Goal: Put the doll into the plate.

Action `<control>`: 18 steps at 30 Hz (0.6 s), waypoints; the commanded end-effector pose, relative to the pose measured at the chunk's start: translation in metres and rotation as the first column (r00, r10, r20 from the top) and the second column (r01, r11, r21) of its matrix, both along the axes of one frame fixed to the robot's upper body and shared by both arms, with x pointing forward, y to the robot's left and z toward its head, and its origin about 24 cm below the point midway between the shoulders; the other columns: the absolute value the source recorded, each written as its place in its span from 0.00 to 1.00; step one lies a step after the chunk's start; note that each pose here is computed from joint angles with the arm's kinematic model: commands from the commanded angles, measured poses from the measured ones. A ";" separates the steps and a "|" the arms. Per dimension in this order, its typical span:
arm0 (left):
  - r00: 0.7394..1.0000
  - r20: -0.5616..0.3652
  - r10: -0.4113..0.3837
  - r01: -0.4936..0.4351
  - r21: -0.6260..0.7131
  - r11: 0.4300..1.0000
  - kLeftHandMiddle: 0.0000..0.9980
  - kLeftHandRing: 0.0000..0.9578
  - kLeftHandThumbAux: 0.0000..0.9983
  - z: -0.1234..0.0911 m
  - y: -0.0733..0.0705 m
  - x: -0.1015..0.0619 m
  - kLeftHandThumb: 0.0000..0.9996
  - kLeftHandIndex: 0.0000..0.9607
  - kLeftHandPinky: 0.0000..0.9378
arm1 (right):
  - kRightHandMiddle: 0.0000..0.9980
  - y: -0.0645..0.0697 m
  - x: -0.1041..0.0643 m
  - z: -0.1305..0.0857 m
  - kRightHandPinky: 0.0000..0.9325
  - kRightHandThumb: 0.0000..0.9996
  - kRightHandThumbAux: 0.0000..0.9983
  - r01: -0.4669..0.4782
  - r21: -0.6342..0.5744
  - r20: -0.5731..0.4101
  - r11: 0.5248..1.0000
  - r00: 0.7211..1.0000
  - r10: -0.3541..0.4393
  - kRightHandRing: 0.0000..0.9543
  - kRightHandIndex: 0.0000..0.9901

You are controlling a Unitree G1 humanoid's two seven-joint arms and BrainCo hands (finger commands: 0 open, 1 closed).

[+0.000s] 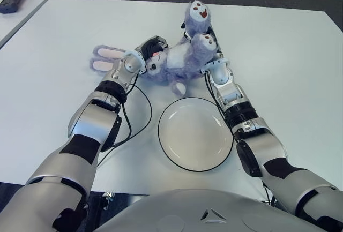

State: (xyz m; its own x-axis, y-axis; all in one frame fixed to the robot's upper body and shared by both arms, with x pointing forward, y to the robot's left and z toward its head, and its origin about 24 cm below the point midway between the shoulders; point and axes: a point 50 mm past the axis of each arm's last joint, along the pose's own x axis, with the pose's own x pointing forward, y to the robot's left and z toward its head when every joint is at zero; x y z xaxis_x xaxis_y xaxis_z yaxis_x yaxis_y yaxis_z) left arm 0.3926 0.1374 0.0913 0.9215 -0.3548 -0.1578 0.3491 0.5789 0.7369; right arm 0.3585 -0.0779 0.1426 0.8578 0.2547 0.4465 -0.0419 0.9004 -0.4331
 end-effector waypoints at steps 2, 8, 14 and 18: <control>1.000 -0.004 0.008 -0.008 0.040 0.999 0.86 0.90 0.69 0.004 0.008 0.002 0.75 0.46 0.91 | 0.86 -0.006 0.003 0.021 0.93 0.71 0.72 0.012 0.021 0.069 1.000 0.998 -0.013 0.91 0.44; 0.999 0.046 0.003 -0.004 0.029 1.000 0.87 0.90 0.69 0.013 0.007 0.004 0.75 0.46 0.90 | 0.84 -0.008 0.004 0.028 0.93 0.71 0.72 -0.003 0.047 0.076 0.999 0.997 0.000 0.90 0.44; 0.997 0.078 0.005 -0.005 -0.001 1.000 0.87 0.91 0.69 0.022 0.007 0.006 0.75 0.46 0.92 | 0.84 -0.009 0.004 0.032 0.94 0.71 0.72 -0.004 0.061 0.084 0.998 0.996 -0.001 0.91 0.44; 0.994 0.106 -0.001 0.001 -0.002 1.000 0.88 0.91 0.69 0.031 0.006 0.009 0.75 0.46 0.92 | 0.84 -0.009 0.005 0.037 0.93 0.71 0.72 0.002 0.059 0.094 0.998 0.995 -0.008 0.90 0.44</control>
